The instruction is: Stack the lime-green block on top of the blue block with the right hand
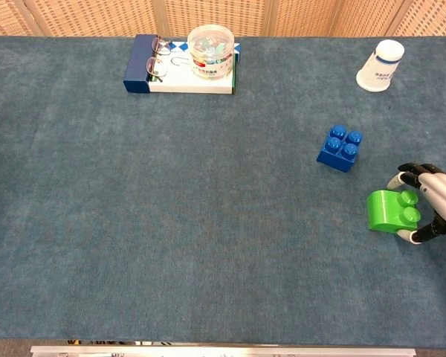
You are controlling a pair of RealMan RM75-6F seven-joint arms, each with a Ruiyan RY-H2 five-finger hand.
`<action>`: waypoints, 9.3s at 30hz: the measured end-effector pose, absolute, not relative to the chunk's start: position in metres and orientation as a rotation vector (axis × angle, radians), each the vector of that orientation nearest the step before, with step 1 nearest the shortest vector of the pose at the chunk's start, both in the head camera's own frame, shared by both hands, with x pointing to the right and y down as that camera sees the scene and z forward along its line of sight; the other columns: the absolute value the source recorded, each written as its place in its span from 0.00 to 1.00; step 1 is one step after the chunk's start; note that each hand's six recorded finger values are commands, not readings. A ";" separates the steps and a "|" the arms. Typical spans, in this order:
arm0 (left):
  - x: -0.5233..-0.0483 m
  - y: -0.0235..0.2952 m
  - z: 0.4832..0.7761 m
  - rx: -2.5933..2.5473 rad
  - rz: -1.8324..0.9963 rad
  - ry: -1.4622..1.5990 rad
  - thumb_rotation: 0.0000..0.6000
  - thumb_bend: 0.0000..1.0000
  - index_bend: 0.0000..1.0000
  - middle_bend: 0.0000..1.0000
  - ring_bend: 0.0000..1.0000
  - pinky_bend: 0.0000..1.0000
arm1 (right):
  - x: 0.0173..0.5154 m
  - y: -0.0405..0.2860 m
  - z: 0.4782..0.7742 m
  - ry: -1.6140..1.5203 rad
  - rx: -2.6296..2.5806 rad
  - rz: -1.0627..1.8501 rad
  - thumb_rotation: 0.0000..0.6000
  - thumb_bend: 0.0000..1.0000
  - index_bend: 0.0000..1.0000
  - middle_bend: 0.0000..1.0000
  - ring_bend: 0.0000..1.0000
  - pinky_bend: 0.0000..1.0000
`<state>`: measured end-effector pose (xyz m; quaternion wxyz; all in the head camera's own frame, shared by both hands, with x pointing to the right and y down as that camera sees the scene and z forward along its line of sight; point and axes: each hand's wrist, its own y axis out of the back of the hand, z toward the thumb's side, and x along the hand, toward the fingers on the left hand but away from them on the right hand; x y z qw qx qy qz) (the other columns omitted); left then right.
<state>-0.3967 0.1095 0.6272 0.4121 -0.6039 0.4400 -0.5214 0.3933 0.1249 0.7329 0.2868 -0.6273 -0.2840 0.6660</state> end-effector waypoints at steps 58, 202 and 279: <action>-0.400 0.107 0.631 -1.515 -1.338 1.107 1.00 0.20 0.36 0.36 0.27 0.40 | 0.373 0.065 0.666 -0.853 -1.612 1.441 1.00 0.26 0.47 0.14 0.00 0.16; -0.497 0.025 0.692 -1.275 -1.746 1.173 1.00 0.20 0.38 0.35 0.27 0.42 | 0.350 -0.100 0.725 0.095 -1.822 0.875 1.00 0.28 0.55 0.20 0.00 0.16; -0.436 0.049 0.667 -1.452 -1.513 0.984 1.00 0.20 0.38 0.36 0.27 0.42 | 0.420 -0.037 0.623 -0.645 -1.501 0.930 1.00 0.17 0.20 0.21 0.01 0.16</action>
